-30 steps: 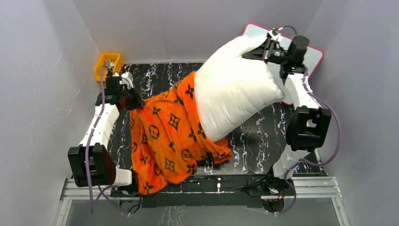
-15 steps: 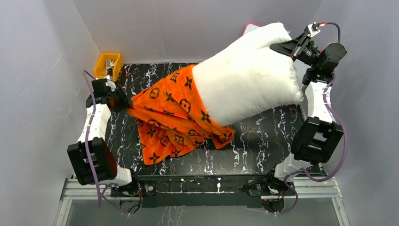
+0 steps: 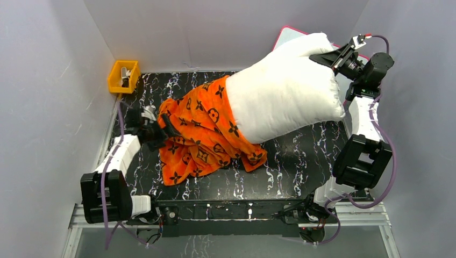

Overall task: Remove the pillowcase from the pillow
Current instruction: Remove the pillow from the pillowcase.

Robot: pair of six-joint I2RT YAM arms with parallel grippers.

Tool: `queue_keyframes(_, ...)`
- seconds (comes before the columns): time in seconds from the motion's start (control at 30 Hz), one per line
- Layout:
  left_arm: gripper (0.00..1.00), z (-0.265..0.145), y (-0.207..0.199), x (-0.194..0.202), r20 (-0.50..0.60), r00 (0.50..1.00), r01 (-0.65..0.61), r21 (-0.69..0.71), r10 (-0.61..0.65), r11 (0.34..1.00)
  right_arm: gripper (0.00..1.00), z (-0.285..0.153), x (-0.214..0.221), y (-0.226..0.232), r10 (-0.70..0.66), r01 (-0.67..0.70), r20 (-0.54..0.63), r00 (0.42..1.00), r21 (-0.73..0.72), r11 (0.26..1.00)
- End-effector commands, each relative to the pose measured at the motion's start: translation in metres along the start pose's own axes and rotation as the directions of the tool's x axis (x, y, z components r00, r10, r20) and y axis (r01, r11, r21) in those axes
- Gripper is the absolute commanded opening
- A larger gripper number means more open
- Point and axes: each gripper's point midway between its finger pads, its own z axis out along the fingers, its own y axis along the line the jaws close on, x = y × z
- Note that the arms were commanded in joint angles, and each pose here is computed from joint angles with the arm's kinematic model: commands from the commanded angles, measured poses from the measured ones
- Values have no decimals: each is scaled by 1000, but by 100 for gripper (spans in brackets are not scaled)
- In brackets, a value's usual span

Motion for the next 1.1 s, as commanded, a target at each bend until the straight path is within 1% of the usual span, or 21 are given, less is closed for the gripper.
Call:
queue_keyframes(0.0,98,10,-64,54,-97,991,-82,113,93,990,0,0,0,37,-119,122,68,991,-40,992)
queue_keyframes(0.03,98,15,-72,59,-89,991,-88,123,99,989,0,1,2,36,-119,121,64,991,-39,992)
queue_keyframes(0.13,98,28,-89,67,-56,996,-52,175,63,983,0,1,6,33,-120,122,56,991,-30,992)
queue_keyframes(0.23,98,42,-84,62,-33,998,-51,138,56,989,0,1,10,33,-122,123,45,992,-24,992)
queue_keyframes(0.27,93,45,-81,60,-28,998,-56,118,60,991,0,1,10,33,-122,123,44,992,-23,992)
queue_keyframes(0.3,82,47,-78,58,-21,998,-60,98,63,993,0,0,11,33,-122,123,43,992,-23,992)
queue_keyframes(0.33,65,48,-76,55,-15,998,-63,79,65,995,0,0,12,33,-123,124,42,992,-22,992)
queue_keyframes(0.37,36,48,-72,51,-3,998,-62,50,62,997,0,0,12,33,-122,123,43,992,-21,992)
queue_keyframes(0.4,5,47,-67,47,13,998,-54,12,54,998,0,0,12,33,-123,124,44,991,-21,992)
queue_keyframes(0.43,0,46,-61,43,27,999,-41,-22,42,999,0,0,12,33,-123,124,45,991,-21,992)
queue_keyframes(0.5,0,41,-46,33,51,999,4,-61,-1,998,0,0,11,34,-126,127,48,991,-22,992)
queue_keyframes(0.57,0,33,-22,21,77,993,93,-88,-87,992,0,0,10,35,-128,129,51,991,-24,991)
queue_keyframes(0.6,0,23,2,5,123,978,181,-109,-167,977,0,0,9,36,-130,132,55,990,-24,991)
queue_keyframes(0.67,0,2,36,-12,196,946,284,-125,-257,951,0,0,7,37,-132,134,62,989,-24,991)
queue_keyframes(0.73,0,-24,65,-28,291,908,356,-157,-301,921,0,-1,4,37,-130,132,74,989,-21,991)
queue_keyframes(0.83,0,-53,95,-42,397,852,442,-192,-342,876,0,-3,-1,35,-121,123,94,988,-20,992)
queue_keyframes(0.87,0,-58,101,-44,415,839,461,-201,-351,864,0,-3,-2,36,-123,126,97,988,-25,992)
queue_keyframes(0.9,0,-59,102,-44,417,837,465,-204,-354,861,0,-3,-2,37,-120,123,95,988,-30,992)
queue_keyframes(1.07,0,-54,98,-42,420,821,485,-155,-387,860,0,-4,0,37,-119,123,85,989,-33,992)
